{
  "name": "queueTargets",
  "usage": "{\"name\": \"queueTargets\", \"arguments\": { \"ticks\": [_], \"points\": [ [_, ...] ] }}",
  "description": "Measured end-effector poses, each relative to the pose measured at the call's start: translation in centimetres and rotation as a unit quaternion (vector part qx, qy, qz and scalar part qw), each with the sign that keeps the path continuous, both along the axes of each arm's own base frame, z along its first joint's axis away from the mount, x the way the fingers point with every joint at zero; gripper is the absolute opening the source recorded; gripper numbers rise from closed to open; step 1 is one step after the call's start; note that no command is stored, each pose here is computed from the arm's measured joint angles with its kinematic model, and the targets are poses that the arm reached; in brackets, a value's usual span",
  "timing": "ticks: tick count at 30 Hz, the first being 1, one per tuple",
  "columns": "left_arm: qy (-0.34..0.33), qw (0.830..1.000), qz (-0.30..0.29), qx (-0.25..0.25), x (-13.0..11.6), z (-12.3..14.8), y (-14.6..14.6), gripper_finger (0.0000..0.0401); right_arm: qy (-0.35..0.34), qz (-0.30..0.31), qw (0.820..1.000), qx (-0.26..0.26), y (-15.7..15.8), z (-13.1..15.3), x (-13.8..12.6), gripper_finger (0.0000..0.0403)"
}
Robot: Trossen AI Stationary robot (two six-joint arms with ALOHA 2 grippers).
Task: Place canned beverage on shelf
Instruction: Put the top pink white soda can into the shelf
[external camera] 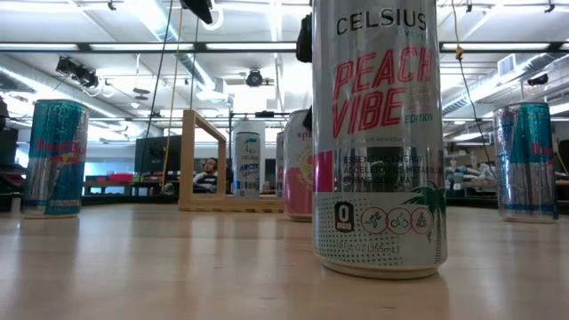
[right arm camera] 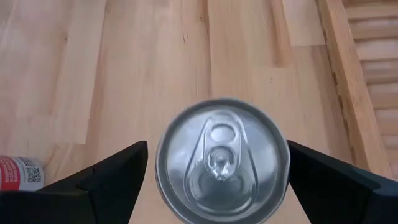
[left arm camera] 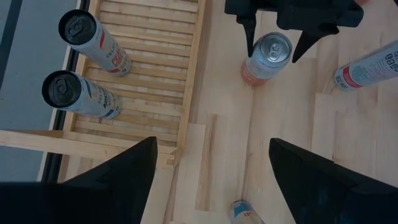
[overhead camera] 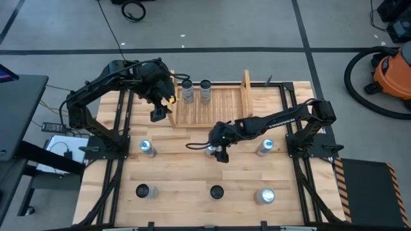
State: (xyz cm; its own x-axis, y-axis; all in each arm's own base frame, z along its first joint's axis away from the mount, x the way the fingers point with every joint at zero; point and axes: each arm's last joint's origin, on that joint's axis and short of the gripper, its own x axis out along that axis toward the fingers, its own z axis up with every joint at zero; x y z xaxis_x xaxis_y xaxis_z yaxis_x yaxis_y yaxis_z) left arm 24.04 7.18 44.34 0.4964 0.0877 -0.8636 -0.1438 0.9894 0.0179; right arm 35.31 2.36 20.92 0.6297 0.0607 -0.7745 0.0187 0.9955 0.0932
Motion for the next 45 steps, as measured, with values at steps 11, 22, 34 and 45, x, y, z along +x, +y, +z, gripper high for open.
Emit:
{"name": "queueTargets", "arguments": {
  "ticks": [11,22,34,45],
  "points": [
    [-0.001,1.000,0.000,0.000,0.0,0.0,0.0,0.0311,0.007,-0.007,1.000,0.004,-0.1,-0.3,-0.2,0.0315],
    [-0.001,1.000,0.000,0.000,0.0,0.0,0.0,0.0311,0.026,-0.040,0.999,0.014,-2.1,0.4,-0.3,0.0303],
    [-0.001,1.000,-0.001,0.000,0.0,0.0,0.0,0.0311,0.028,-0.045,0.997,-0.052,-5.7,5.7,0.5,0.0305],
    [0.005,1.000,-0.012,0.006,-0.1,0.0,0.0,0.0311,0.031,-0.109,0.991,-0.068,-11.8,8.0,-1.5,0.0305]
  ]
}}
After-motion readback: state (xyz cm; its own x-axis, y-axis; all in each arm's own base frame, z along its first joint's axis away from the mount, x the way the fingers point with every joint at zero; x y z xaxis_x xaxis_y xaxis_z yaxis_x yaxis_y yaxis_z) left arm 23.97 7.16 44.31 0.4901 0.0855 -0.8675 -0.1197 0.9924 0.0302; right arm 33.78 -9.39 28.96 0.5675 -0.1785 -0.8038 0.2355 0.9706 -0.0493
